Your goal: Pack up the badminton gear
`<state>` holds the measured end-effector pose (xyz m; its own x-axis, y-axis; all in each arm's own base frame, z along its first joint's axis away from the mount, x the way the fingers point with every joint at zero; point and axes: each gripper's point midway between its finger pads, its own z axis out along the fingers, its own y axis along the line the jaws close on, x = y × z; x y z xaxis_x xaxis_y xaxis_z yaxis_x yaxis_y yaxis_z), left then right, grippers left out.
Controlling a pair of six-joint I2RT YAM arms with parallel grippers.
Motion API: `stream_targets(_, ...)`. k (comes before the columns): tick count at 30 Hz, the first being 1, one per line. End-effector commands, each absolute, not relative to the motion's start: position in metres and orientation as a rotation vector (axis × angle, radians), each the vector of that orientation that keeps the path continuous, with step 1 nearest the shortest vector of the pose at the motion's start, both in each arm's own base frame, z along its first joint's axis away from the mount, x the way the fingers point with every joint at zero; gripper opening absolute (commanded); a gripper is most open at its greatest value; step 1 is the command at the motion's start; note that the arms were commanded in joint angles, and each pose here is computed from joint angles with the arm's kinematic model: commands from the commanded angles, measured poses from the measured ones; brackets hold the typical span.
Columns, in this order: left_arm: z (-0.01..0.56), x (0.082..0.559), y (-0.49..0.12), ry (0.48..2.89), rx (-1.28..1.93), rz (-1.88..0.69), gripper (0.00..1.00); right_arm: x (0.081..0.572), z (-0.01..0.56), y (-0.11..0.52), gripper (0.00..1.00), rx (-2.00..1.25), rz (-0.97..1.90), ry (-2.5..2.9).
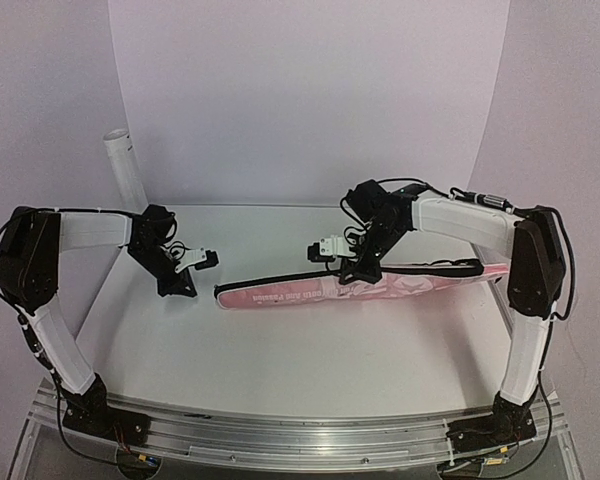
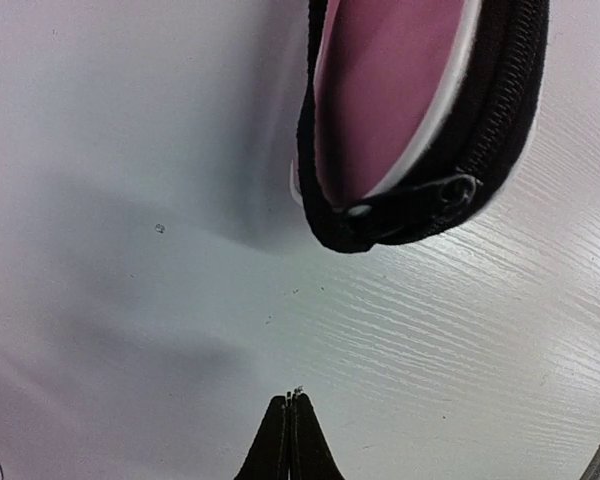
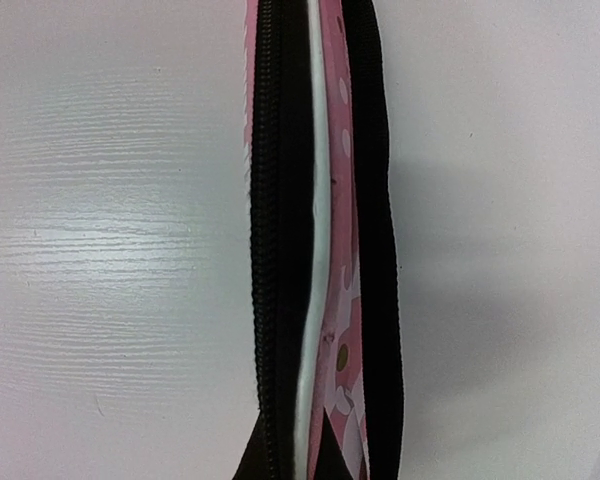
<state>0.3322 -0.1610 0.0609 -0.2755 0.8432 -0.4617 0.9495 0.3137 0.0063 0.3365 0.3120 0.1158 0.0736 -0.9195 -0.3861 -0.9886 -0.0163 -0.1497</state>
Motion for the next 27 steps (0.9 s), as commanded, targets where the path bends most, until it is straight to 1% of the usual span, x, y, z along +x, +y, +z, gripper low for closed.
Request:
stream_targets(1,0.075,0.348,-0.18,2.103,1.59,-0.429,0.0,0.334,0.142,0.304,0.0,-1.991,0.211,1.855)
stream_targets(4,0.09,0.337,-0.194,2.05,1.613,-0.571,0.01,0.333,0.143,0.306,0.0,-1.987,0.23,1.855)
stream_targets(5,0.096,0.336,-0.197,2.023,1.619,-0.603,0.06,0.332,0.142,0.306,0.0,-1.987,0.238,1.857)
stream_targets(7,0.108,0.334,-0.206,1.956,1.622,-0.663,0.28,0.331,0.141,0.308,0.0,-1.988,0.254,1.858)
stream_targets(8,0.113,0.336,-0.209,1.909,1.633,-0.666,0.36,0.33,0.14,0.308,0.0,-1.988,0.259,1.859)
stream_targets(10,0.12,0.34,-0.213,1.808,1.688,-0.633,0.44,0.33,0.14,0.309,0.0,-1.985,0.266,1.865)
stream_targets(11,0.121,0.34,-0.214,1.765,1.727,-0.609,0.46,0.33,0.14,0.31,0.0,-1.982,0.269,1.865)
stream_targets(14,0.116,0.338,-0.216,1.642,1.845,-0.514,0.48,0.33,0.141,0.311,0.0,-1.976,0.276,1.867)
stream_targets(15,0.113,0.338,-0.218,1.602,1.883,-0.476,0.47,0.33,0.141,0.311,0.0,-1.974,0.277,1.867)
stream_targets(17,0.109,0.342,-0.221,1.551,1.933,-0.425,0.4,0.331,0.141,0.311,0.0,-1.97,0.281,1.875)
stream_targets(19,0.106,0.347,-0.222,1.531,1.962,-0.401,0.34,0.33,0.14,0.311,0.0,-1.967,0.287,1.879)
stream_targets(22,0.104,0.353,-0.222,1.489,2.005,-0.363,0.33,0.328,0.14,0.312,0.0,-1.964,0.3,1.882)
stream_targets(27,0.098,0.343,-0.221,1.486,2.069,-0.383,0.31,0.327,0.138,0.312,0.0,-1.965,0.303,1.888)
